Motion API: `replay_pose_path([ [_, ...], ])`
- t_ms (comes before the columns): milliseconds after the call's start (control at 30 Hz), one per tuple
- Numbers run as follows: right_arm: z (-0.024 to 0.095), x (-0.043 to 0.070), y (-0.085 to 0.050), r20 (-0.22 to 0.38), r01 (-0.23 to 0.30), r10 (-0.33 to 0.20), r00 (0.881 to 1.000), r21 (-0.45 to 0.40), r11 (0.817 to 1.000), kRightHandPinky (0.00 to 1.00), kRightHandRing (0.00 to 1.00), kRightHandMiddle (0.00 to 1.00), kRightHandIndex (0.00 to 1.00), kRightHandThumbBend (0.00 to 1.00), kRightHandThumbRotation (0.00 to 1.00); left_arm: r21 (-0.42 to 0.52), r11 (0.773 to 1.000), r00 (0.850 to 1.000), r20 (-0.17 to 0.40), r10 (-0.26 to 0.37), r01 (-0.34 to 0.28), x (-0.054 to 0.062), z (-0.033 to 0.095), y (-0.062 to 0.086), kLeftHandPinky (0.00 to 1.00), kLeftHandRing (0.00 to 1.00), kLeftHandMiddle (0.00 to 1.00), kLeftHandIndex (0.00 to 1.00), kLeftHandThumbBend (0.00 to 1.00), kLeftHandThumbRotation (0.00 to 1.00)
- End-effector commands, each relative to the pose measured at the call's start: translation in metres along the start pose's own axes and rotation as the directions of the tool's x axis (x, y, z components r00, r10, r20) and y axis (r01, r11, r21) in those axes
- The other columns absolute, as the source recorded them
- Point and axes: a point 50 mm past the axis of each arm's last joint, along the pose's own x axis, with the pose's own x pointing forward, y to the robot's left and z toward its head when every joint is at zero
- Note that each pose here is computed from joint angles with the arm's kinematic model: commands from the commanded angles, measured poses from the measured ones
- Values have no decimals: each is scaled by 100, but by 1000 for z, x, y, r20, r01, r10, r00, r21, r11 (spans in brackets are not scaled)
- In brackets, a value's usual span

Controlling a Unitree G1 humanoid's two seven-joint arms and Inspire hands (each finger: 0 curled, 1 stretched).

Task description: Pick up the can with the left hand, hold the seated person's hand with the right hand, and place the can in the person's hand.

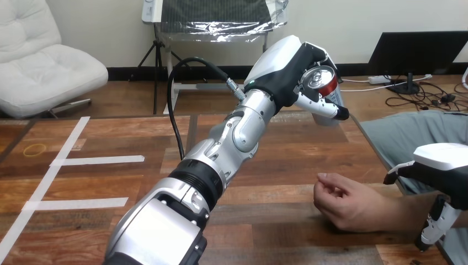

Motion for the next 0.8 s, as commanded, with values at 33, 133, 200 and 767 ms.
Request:
replay_pose_path([
  [33,1,0,-24,-6,90,-90,996,-39,995,91,94,92,86,79,7,5,999,997,67,47,-47,9,20,18,34,39,45,46,68,0],
  [133,0,2,-23,-7,87,-88,996,-40,995,90,93,92,85,79,7,11,999,997,67,45,-46,9,19,18,35,40,45,46,69,0],
  [200,0,3,-22,-10,80,-81,997,-38,996,90,93,92,85,79,7,13,999,997,67,45,-46,9,19,17,35,40,45,46,69,0],
  [767,3,12,-15,-30,18,-21,999,-96,995,90,93,92,86,75,9,16,999,997,68,34,-35,7,17,14,36,41,46,46,70,0],
])
